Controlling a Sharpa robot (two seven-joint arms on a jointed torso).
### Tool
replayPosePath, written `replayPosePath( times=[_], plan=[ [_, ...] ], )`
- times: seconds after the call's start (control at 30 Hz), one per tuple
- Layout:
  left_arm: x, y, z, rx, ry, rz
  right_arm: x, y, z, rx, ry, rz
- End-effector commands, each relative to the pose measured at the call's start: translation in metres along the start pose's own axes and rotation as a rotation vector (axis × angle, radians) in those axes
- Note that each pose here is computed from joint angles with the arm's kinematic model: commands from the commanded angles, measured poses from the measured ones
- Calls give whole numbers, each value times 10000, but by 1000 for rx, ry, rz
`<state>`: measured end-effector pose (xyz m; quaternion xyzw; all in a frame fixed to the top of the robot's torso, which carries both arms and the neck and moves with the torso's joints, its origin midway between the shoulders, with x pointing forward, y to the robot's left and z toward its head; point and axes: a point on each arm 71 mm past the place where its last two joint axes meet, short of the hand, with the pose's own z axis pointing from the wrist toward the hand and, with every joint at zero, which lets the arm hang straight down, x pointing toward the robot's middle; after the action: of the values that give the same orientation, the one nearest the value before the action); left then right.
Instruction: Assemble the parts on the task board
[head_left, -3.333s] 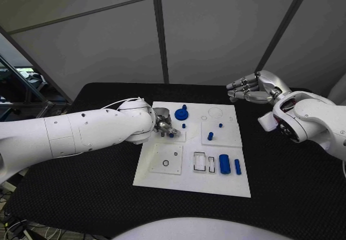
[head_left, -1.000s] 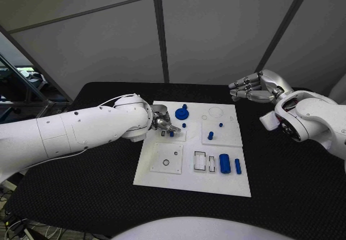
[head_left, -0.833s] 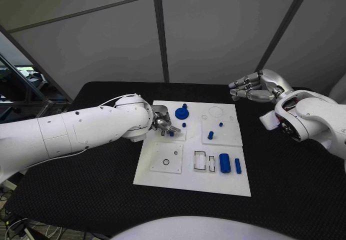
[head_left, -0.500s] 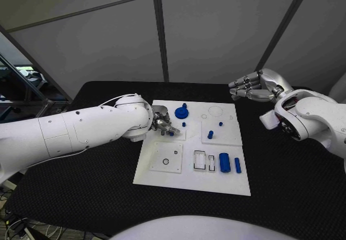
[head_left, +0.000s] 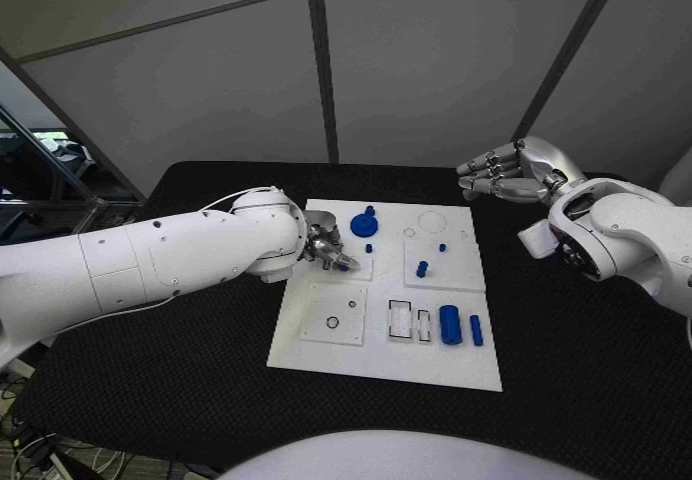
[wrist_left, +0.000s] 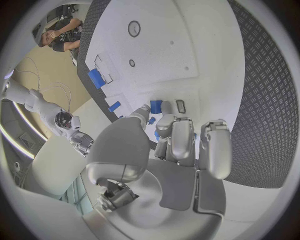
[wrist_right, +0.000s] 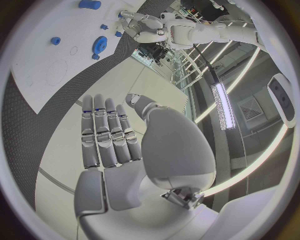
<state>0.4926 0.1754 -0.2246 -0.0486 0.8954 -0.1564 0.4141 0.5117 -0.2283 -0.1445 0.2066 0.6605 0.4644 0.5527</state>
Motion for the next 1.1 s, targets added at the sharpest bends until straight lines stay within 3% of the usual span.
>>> replayPosePath(
  times=[0.03, 0.8, 1.1],
  plan=[
    [10, -8, 0, -6, 13, 4, -2, 12, 6, -7, 6, 4],
    [8, -33, -12, 11, -2, -121, 3, -19, 32, 12, 18, 4],
    [-39, -15, -65, 13, -6, -128, -15, -36, 37, 15, 15, 2]
  ],
)
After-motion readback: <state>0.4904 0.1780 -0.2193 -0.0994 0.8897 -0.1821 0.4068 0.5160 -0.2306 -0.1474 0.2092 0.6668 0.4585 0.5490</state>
